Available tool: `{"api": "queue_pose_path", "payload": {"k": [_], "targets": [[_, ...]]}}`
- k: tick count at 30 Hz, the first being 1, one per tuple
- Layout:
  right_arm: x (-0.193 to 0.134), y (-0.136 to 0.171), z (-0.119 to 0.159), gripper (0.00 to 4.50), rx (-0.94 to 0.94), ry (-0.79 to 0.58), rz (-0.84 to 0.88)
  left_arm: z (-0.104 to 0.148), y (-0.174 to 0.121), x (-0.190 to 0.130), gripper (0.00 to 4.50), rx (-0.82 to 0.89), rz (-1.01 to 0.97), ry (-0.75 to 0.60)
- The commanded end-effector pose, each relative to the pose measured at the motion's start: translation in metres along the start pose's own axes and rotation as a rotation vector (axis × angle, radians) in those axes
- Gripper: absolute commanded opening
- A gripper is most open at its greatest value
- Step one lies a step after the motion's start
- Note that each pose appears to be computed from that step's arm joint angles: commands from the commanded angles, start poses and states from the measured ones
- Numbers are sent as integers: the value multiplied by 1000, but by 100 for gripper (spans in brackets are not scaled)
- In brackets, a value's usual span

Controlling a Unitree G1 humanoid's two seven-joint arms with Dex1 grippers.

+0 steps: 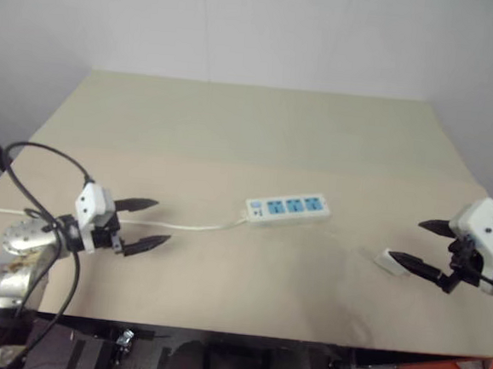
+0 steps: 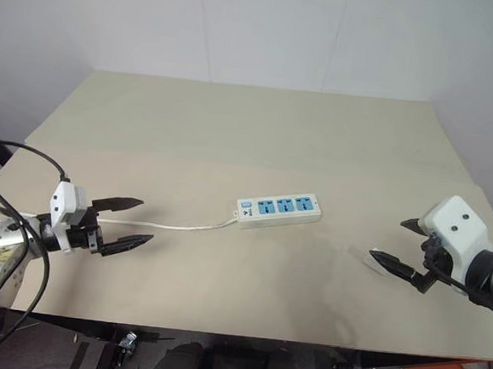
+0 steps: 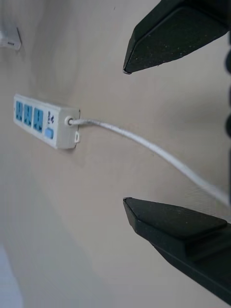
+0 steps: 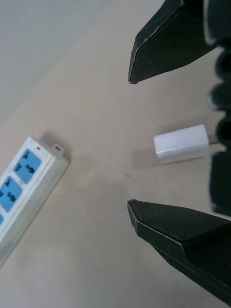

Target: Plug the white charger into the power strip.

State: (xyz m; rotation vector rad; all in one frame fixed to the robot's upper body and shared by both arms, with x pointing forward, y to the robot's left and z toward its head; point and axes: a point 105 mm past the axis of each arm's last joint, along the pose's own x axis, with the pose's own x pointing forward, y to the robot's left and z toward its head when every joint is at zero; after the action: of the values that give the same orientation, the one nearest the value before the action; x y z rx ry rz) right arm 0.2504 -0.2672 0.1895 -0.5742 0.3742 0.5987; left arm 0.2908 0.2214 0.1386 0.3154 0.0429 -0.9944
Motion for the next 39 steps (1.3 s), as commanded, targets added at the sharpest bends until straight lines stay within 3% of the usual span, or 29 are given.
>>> {"api": "queue_pose_path", "payload": {"k": [1, 14, 20, 27, 33, 39], "targets": [[-4, -2, 4, 450, 0, 11, -2, 7, 3, 2, 448, 39, 5, -16], [-7, -6, 2, 450, 7, 33, -45, 7, 3, 4, 448, 30, -9, -13], [-3, -6, 1, 450, 1, 31, -39, 9, 6, 19, 448, 22, -11, -79], [9, -3, 10, 450, -23, 2, -21, 20, 20, 74, 448, 42, -112, -250], [19, 0, 17, 450, -48, -24, -13, 19, 26, 122, 448, 65, -209, -226], [26, 13, 23, 450, -56, -47, 0, 9, 11, 148, 448, -13, -324, -144]]}}
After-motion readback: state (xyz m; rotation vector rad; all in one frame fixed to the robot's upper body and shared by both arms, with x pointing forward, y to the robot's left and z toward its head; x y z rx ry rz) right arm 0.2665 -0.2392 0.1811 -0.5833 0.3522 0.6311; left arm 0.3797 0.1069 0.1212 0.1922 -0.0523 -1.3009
